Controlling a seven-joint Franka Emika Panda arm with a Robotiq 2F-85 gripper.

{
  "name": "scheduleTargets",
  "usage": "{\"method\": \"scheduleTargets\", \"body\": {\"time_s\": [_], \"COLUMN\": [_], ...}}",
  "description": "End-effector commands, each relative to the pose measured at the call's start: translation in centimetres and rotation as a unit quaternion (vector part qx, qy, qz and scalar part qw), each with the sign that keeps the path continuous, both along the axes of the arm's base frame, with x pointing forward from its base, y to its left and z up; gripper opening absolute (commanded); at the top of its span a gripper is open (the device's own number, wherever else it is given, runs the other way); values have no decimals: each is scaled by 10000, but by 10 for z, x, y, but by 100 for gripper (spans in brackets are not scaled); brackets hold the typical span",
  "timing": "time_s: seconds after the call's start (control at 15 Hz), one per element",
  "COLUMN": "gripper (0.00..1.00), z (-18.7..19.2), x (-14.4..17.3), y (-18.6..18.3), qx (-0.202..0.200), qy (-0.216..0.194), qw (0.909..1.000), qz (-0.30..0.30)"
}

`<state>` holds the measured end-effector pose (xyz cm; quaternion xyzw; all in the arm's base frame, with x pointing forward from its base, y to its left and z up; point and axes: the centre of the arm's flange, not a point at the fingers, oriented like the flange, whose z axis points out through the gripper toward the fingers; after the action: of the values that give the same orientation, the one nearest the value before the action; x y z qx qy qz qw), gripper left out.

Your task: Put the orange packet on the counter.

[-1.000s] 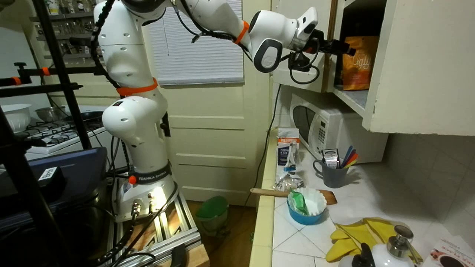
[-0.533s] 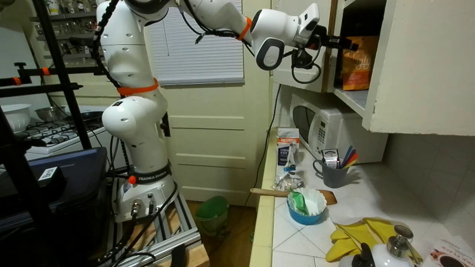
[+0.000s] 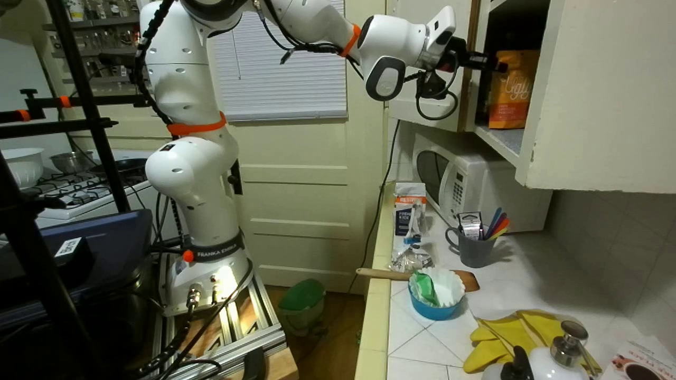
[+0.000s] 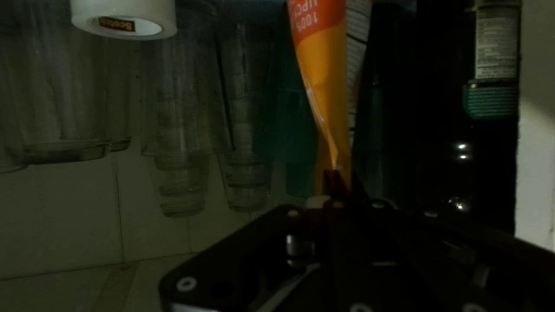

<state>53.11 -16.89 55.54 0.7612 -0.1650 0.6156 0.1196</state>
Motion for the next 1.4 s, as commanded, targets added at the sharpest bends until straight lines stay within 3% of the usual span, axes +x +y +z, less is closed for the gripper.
{"method": "scheduleTargets", "body": {"time_s": [0.0, 0.27, 0.53, 0.8, 1.2, 1.33], "gripper": [1, 1, 1, 1, 1, 1], "z": [19, 47, 61, 70, 56, 38], "x": [-17, -54, -93, -152, -229, -245], "y": [-1, -21, -45, -68, -74, -79], "qx": [-106, 36, -108, -124, 275, 389], "qy": [43, 483, 1426, 1967, 2661, 3001], "qw": [9999, 9983, 9890, 9783, 9583, 9500], "qz": [14, 339, 371, 642, 1007, 772]}}
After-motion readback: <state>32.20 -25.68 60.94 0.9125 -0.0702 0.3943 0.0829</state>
